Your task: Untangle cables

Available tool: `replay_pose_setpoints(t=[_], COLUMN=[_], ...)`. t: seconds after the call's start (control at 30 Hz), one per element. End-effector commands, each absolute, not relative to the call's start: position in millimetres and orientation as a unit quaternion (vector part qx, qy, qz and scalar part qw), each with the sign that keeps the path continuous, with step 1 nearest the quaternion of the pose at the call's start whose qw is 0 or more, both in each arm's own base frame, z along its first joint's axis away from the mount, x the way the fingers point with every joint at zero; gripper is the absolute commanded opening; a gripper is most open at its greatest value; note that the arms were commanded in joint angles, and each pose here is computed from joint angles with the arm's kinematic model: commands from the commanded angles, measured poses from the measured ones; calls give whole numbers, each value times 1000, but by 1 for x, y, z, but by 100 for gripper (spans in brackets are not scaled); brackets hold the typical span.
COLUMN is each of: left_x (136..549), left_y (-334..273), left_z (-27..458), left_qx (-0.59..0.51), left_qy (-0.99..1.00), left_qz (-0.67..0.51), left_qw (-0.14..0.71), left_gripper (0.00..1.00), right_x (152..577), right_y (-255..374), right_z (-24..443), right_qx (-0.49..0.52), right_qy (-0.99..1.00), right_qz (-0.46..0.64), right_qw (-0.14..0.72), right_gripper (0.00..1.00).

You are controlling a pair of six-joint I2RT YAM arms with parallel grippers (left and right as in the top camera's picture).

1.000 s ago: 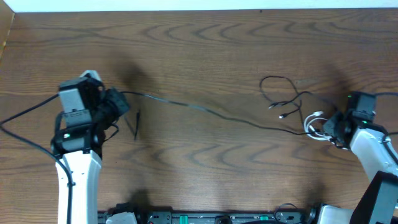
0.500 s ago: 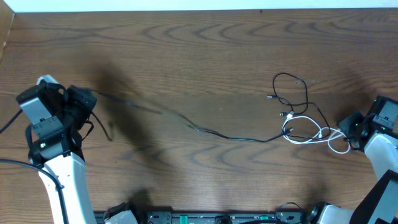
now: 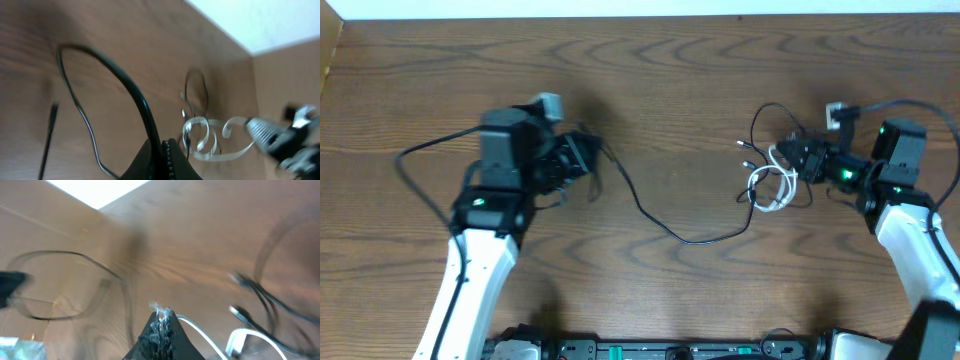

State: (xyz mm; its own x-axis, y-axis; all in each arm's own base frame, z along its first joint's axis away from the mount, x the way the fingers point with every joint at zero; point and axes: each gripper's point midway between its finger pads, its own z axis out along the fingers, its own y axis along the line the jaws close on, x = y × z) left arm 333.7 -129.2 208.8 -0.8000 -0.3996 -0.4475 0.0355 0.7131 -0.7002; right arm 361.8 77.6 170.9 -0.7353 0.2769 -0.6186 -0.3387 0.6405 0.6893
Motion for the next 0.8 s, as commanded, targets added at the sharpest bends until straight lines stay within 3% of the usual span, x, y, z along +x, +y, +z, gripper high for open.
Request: replay_pose_setpoints(t=[0.0, 0.1, 0.13, 0.27, 0.43, 0.63, 0.77], left_x=[329, 321, 317, 306, 302, 301, 299], left_y=[-161, -187, -199, -230, -246, -246, -241], left_z=[188, 170, 161, 146, 147, 146, 140], left_qx=[-64, -36, -23, 14, 37, 36, 29], left_qy=[894, 903, 908, 912, 907, 908, 915], left_qz=[-355, -358, -358, -363, -372, -371, -358], left_qw=[267, 234, 217, 192, 195, 193, 185], left_gripper=[8, 15, 25, 46, 54, 54, 54], right_x=[355, 347, 342, 321, 289, 293, 327], right_y=[103, 114, 116, 118, 121, 120, 114], right_z=[267, 324, 351, 436, 501, 493, 398], right_qx=[-87, -120, -130, -155, -195, -195, -133], right_qy=[780, 749, 733, 667, 588, 598, 723], right_qz=[451, 454, 456, 466, 472, 462, 438], right_qw=[424, 467, 488, 560, 627, 625, 518], right_gripper=[1, 1, 1, 1, 1, 1, 4])
